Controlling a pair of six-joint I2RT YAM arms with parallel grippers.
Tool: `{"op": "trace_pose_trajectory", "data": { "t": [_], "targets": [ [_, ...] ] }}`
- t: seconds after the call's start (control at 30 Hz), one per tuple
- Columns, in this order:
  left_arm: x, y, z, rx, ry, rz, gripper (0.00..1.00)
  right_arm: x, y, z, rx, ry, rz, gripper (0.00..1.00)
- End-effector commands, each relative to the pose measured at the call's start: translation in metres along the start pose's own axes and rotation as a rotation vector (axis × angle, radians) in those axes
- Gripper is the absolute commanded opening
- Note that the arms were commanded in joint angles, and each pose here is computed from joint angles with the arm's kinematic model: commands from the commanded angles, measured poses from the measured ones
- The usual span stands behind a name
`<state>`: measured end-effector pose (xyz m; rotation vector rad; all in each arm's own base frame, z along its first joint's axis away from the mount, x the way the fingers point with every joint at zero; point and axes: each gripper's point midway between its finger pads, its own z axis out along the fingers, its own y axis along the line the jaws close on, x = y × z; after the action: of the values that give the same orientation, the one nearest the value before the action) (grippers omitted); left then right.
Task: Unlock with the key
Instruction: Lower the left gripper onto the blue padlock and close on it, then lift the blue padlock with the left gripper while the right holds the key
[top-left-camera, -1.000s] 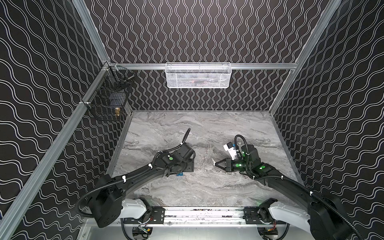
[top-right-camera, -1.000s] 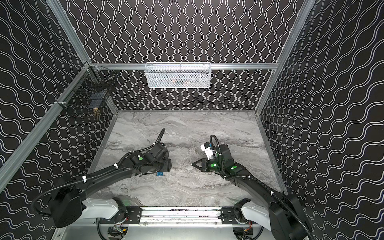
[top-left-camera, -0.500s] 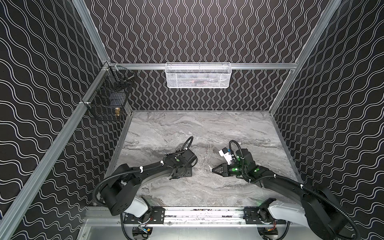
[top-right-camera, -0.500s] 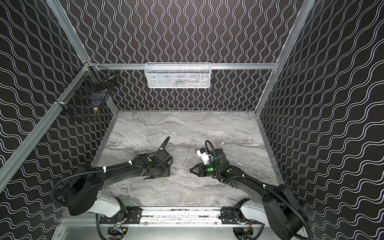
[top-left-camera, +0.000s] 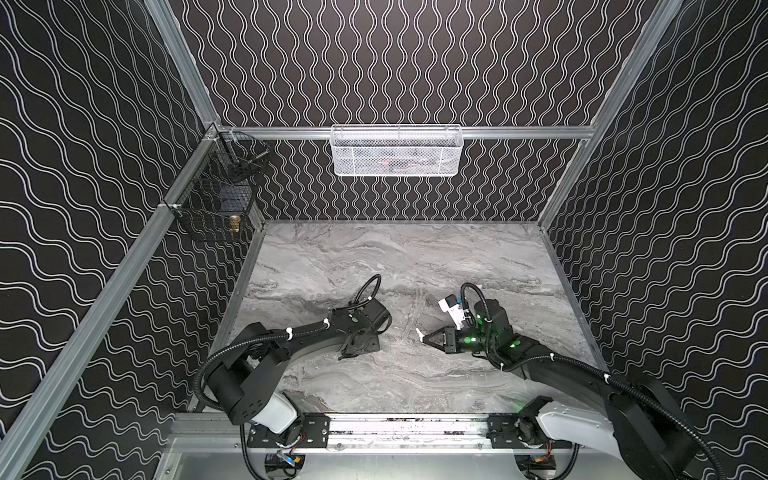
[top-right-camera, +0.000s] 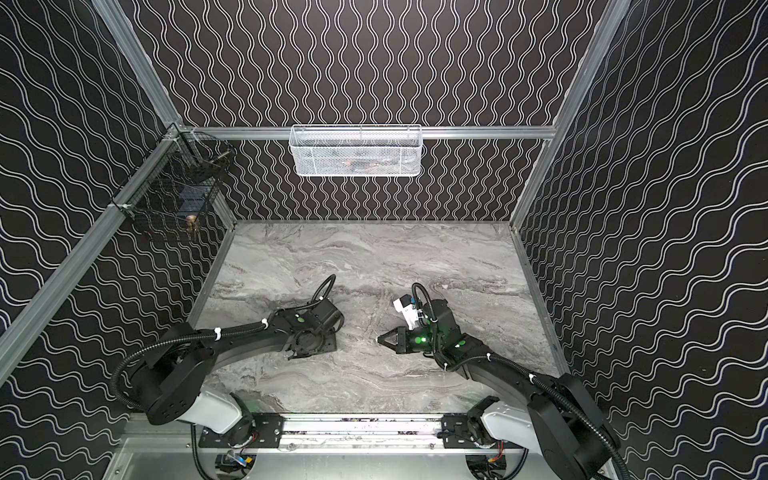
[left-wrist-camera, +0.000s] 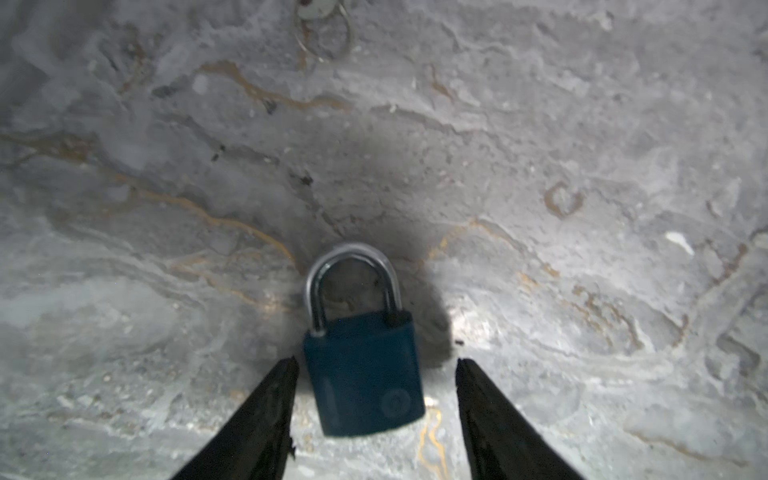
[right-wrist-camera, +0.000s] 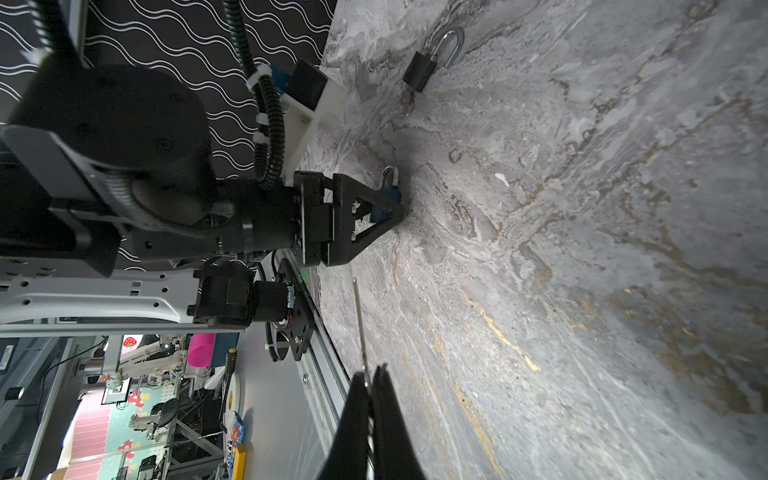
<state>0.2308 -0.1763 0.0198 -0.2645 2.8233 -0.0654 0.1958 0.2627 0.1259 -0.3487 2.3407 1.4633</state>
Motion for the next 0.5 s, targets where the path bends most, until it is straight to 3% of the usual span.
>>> {"op": "trace_pose_trajectory", "data": {
  "t": [0.0,0.47],
  "targets": [
    [-0.004,-0.004,0.002,0.012,-0.008,-0.015,0.63,-0.008,0.007,-0.001,-0.017,-0.027,-0.018,0.0],
    [0.004,0.002,0.005,-0.052,0.026,0.06,0.56,-0.007,0.004,0.002,-0.026,-0.032,0.005,0.0]
  ]
}}
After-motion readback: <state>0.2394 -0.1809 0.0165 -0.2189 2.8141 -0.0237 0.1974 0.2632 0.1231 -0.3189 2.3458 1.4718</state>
